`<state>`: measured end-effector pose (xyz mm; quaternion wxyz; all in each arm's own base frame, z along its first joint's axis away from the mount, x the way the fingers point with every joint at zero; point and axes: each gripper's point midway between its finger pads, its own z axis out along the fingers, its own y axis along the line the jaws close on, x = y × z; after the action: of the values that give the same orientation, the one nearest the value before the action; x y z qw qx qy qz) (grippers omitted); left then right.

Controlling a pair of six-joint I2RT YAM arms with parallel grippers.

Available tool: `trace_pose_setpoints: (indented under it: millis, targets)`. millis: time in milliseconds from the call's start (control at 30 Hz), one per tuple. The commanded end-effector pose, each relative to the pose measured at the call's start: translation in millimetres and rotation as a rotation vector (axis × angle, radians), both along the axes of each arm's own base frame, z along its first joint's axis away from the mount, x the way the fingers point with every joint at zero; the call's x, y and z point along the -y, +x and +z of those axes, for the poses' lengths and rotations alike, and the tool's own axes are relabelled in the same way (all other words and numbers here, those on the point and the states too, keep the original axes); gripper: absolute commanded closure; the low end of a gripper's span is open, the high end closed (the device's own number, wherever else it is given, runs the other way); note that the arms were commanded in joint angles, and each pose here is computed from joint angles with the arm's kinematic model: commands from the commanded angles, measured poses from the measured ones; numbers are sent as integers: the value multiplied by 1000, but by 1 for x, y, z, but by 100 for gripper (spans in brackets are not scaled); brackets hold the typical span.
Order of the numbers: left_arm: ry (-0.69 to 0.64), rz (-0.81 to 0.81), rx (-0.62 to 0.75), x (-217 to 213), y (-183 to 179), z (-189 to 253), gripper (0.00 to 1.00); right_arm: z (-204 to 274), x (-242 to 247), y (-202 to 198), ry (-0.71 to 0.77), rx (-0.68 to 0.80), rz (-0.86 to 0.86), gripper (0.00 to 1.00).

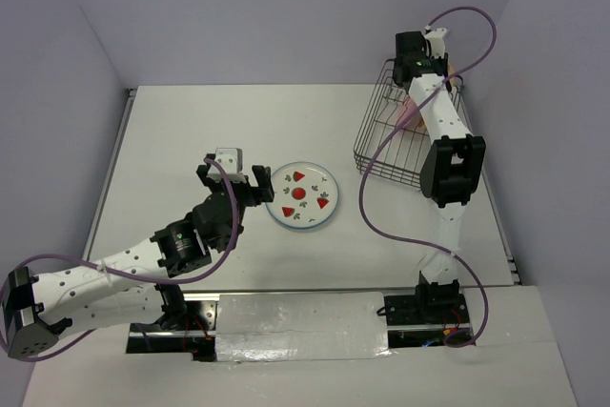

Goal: Unload the plates from the dish rack

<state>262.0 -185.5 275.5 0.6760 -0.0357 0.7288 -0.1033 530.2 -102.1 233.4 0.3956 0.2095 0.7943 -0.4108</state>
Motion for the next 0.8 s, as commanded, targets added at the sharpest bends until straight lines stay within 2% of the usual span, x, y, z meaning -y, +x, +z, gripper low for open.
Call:
trace_pose_setpoints:
  millis: [0,433,600,767]
  targets:
    - [-47,10,38,-1,0,17,8,109,2,-12,-36,317,-55,100]
    - [-43,12,36,-1,0,15,8,85,11,-9,-143,227,-93,100]
    - [-45,10,36,-1,0,16,8,79,1,3,-83,255,-21,100]
    - [-43,12,38,-1,1,16,8,82,0,4,-86,258,-19,100]
